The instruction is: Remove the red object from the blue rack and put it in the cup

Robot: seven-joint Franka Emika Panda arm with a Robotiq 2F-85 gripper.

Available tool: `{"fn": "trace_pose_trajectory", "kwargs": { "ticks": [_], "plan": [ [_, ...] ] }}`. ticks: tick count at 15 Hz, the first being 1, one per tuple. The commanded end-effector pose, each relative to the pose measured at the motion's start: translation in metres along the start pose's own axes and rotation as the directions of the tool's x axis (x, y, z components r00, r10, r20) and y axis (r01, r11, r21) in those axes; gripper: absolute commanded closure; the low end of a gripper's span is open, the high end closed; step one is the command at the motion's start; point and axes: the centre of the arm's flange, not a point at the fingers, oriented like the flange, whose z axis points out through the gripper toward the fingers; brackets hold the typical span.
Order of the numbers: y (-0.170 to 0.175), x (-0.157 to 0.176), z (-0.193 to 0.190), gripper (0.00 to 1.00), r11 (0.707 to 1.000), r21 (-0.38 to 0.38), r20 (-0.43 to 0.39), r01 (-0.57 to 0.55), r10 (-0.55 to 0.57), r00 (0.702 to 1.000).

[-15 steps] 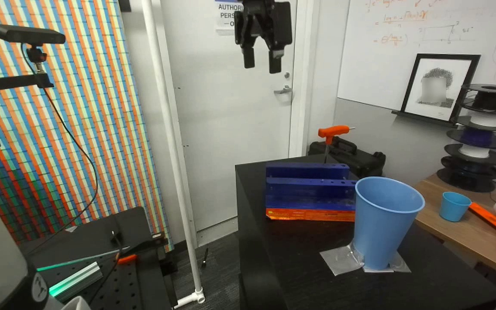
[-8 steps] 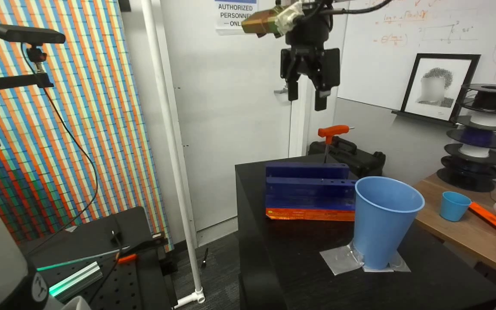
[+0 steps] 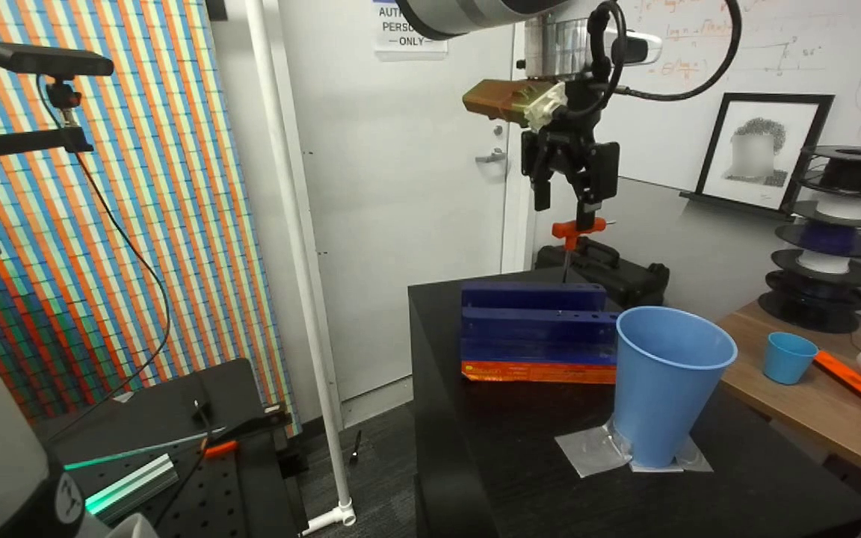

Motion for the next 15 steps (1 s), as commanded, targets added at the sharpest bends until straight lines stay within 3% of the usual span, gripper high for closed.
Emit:
{"fn": "trace_pose_trajectory", "kwargs": {
  "ticks": [1, 7, 9, 15],
  "plan": [
    [-0.009, 0.021, 0.013, 0.42, 1.0, -0.001, 0.009, -0.003, 0.003, 1.0],
    [0.009, 0.017, 0.02, 0.89, 1.0, -0.012, 0.039, -0.022, 0.023, 0.999],
    [0.012, 0.015, 0.009, 0.94, 1.0, -0.006, 0.037, -0.015, 0.016, 0.999],
    [-0.002, 0.004, -0.056, 0.9, 0.998, 0.006, -0.001, 0.056, -0.056, 0.998]
  ]
}}
